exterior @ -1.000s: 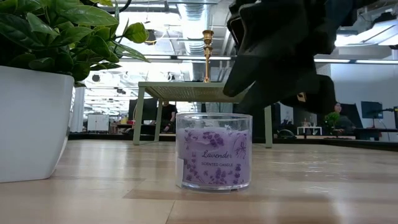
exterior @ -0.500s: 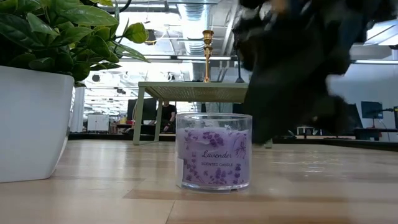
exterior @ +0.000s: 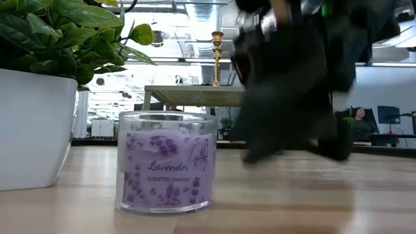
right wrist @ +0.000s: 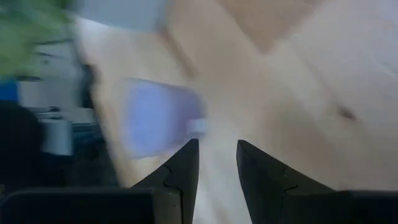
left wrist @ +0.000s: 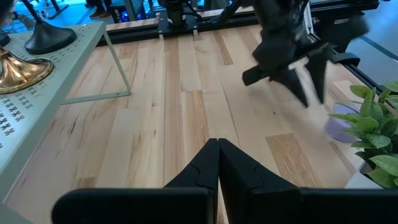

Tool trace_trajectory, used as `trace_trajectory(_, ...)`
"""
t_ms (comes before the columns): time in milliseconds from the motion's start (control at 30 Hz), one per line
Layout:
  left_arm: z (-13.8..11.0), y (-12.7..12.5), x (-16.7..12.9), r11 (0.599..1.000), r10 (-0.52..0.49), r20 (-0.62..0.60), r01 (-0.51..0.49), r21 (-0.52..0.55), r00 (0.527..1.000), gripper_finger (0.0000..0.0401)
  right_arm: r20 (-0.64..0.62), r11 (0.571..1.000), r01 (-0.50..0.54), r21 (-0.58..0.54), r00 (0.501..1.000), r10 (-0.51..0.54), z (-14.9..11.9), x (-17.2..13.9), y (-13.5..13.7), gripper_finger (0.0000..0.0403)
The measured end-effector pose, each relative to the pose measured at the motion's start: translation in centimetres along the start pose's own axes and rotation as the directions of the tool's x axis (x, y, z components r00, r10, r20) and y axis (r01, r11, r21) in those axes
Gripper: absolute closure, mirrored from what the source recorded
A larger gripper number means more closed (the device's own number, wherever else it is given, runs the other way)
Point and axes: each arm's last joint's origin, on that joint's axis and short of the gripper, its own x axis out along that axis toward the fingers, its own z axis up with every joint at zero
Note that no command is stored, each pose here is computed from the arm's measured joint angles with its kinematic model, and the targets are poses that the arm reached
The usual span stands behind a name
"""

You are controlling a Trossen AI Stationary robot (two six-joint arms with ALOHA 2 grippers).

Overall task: Pick & Place candle stick holders
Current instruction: Put the violet candle on the shelf

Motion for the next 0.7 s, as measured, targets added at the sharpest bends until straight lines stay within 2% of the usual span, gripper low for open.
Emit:
trace_trajectory(133,0.0,0.0,0.0,1.0,0.0,0.0,0.0,0.0,1.0,0.0393,0.015,0.999,-0.044,0.01,0.999,0.044,0.5,-1.0,1.2,0.0302)
trace_trajectory(533,0.0,0.0,0.0,1.0,0.0,0.0,0.0,0.0,1.0,0.0393,0.029,0.999,-0.019,0.032,0.999,0.018,1.0,-1.1,1.8,0.0313)
trace_trajectory(633,0.0,0.0,0.0,1.0,-0.01,0.001,0.01,-0.002,1.0,0.0393,0.032,1.0,-0.019,-0.015,0.999,0.02,1.0,-1.1,1.8,0.0322)
trace_trajectory(700,0.0,-0.2,0.0,0.998,-0.066,0.008,0.066,-0.021,0.998,0.0393,0.038,0.998,-0.021,-0.059,0.999,0.023,1.2,-1.2,1.8,0.0331)
